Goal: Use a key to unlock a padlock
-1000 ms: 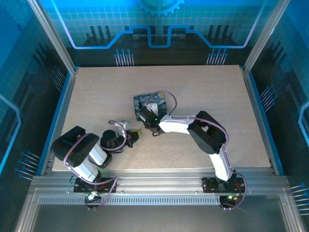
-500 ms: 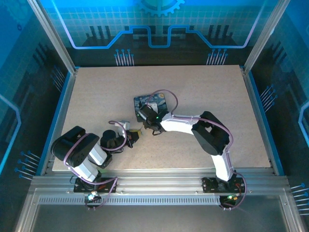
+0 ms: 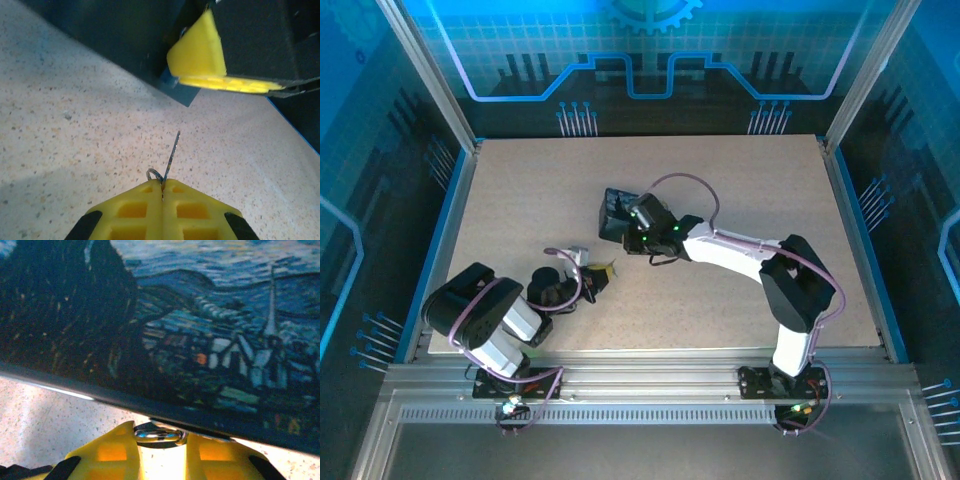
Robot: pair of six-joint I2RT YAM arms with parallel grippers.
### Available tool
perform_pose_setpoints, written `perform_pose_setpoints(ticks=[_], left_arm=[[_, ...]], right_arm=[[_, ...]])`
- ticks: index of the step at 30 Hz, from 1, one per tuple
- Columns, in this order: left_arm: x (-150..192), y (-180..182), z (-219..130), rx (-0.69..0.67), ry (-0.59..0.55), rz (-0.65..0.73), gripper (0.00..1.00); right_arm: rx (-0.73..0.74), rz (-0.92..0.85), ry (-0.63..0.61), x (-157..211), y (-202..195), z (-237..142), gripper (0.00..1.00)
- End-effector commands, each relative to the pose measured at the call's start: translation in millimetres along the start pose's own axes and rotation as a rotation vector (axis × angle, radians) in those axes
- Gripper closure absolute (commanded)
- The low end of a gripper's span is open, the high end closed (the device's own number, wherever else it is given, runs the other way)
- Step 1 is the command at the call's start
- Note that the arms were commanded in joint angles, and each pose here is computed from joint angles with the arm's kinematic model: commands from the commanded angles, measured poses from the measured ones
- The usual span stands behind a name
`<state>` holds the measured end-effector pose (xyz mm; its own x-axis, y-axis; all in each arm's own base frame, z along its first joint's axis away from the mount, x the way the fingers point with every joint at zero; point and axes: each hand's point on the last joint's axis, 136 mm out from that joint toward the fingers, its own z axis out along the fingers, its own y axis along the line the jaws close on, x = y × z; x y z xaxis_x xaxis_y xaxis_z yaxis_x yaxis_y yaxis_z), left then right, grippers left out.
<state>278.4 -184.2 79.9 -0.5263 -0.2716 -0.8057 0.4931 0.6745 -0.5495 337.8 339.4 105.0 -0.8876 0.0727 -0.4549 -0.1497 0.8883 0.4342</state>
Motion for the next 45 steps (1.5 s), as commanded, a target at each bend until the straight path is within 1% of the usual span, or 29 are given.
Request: perform_pose_setpoints(ticks=[1, 8, 12, 22, 27, 34, 45], left_arm=[[-18.3, -14.7, 6.1, 0.057, -0.047, 0.052, 1.0], [-23.8, -24.9, 17.9, 0.104, -0.047, 0.07, 1.0], [-23.9, -28.5, 21.8, 0.13, -0.036, 0.065, 1.0], [-11.1, -33.3, 23.7, 0.178, 0.019, 0.069, 1.0], [-8.0, -32.7, 28.4, 0.188, 0.034, 0.073, 1.0], [-15.0, -31.2, 29.9, 0.19, 0.018, 0.095, 1.0], [-11.8, -23.2, 29.9, 0.175, 0.028, 0.102, 1.0]], right_arm=[[-0.117, 0.045, 0.003, -5.8, 19.8, -16.2, 0.91], [-0.207, 0.136, 0.028, -4.0, 21.9, -21.7, 0.91], [-0.229, 0.174, 0.024, -5.2, 17.9, -26.3, 0.91], [-0.308, 0.244, 0.046, -8.0, 17.8, -32.9, 0.91], [-0.342, 0.266, 0.054, -8.1, 20.0, -34.4, 0.91], [-0.357, 0.279, 0.068, -8.0, 18.9, -36.9, 0.91], [-0.394, 0.307, 0.076, -10.7, 18.8, -42.1, 0.91]])
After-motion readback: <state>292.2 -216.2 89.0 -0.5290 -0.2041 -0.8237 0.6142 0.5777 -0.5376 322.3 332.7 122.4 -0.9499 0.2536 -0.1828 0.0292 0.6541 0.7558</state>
